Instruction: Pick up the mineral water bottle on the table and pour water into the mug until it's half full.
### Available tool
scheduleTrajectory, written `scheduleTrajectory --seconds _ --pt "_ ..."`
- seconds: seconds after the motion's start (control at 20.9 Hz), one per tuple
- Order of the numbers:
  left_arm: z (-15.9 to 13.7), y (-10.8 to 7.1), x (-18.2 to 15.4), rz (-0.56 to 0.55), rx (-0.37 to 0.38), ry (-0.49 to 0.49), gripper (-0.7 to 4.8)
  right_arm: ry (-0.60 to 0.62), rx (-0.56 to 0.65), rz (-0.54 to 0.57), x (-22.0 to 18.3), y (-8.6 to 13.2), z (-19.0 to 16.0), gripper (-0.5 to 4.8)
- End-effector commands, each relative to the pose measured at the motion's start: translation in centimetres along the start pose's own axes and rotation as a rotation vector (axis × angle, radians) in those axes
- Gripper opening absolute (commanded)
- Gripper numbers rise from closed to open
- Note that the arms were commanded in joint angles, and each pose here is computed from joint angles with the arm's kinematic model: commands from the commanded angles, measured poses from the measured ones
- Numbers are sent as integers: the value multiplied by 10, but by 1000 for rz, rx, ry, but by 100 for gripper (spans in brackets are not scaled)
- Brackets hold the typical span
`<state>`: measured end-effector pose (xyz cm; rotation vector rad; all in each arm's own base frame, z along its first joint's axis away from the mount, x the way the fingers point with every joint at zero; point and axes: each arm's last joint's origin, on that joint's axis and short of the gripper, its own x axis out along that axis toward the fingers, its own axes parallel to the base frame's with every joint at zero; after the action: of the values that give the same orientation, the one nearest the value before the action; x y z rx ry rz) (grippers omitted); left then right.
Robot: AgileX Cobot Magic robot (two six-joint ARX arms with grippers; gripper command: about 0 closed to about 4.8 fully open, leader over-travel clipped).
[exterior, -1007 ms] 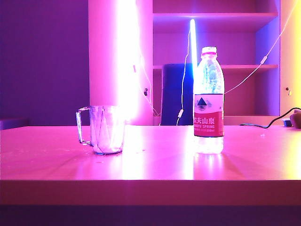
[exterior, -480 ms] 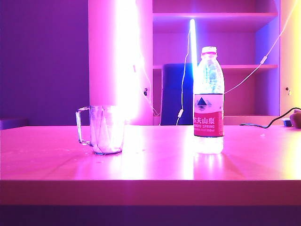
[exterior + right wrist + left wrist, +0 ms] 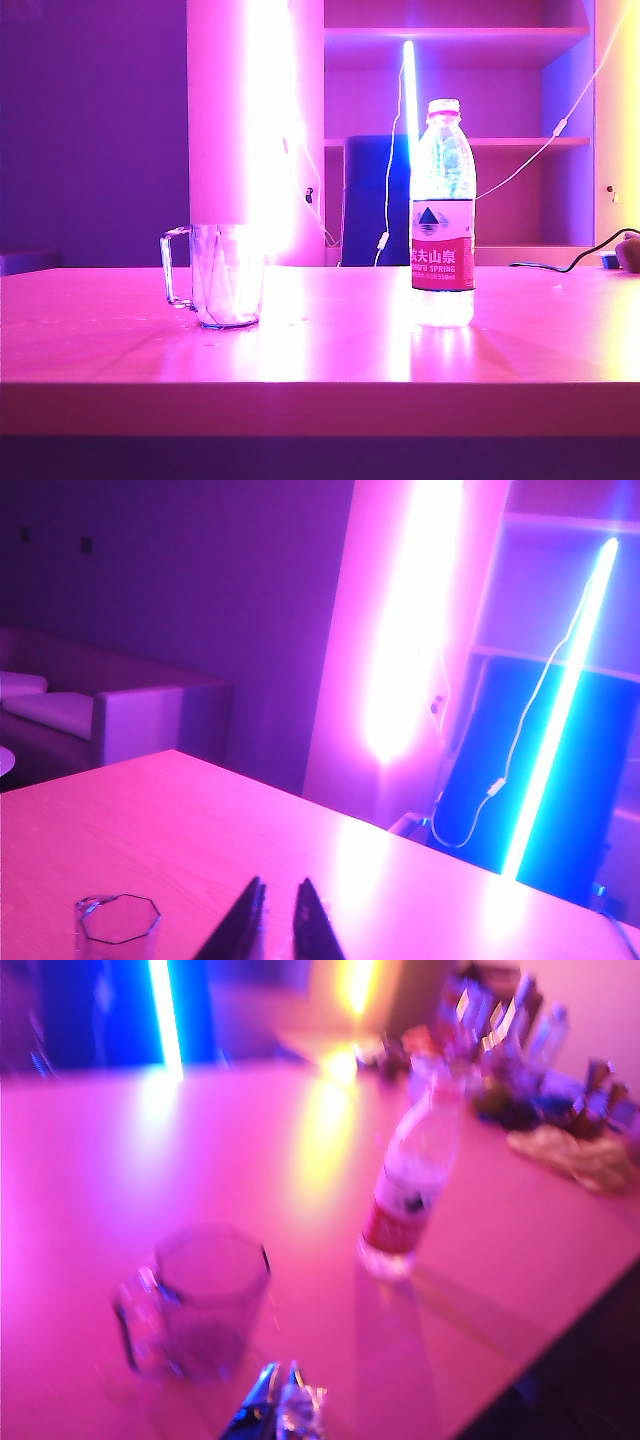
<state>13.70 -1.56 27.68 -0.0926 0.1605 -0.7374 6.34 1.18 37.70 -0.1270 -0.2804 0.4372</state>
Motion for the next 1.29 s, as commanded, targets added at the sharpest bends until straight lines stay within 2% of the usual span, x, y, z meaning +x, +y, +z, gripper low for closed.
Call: scheduleTrajectory --seconds 0.05,0.14,0.24,0.29,0.43,0.53,0.58,0.67,0.96,1.29 --pt "-7 12 12 -15 -58 63 -5 21 146 8 41 -17 -36 110" --pt "-9 14 14 -9 -70 75 -5 30 257 -4 61 -24 -66 117" --pt "-9 15 14 -1 -71 76 -5 46 290 -38 79 -24 -114 118" --pt "-9 15 14 1 -72 77 -5 65 300 -52 86 -20 -140 147" --pt "-9 14 14 -4 -88 79 -5 167 239 -29 100 -6 -198 336" --pt "-11 14 14 -5 -144 93 -5 210 177 0 109 2 -218 391" --pt "-14 14 14 -4 -170 115 -5 205 133 4 117 7 -232 433" --pt "-18 14 13 -1 -201 146 -5 157 125 24 125 13 -250 479" --pt "-23 13 13 2 -239 185 -5 197 141 26 157 16 -288 479" --pt "-22 14 13 37 -226 183 -5 190 207 43 208 12 -302 479"
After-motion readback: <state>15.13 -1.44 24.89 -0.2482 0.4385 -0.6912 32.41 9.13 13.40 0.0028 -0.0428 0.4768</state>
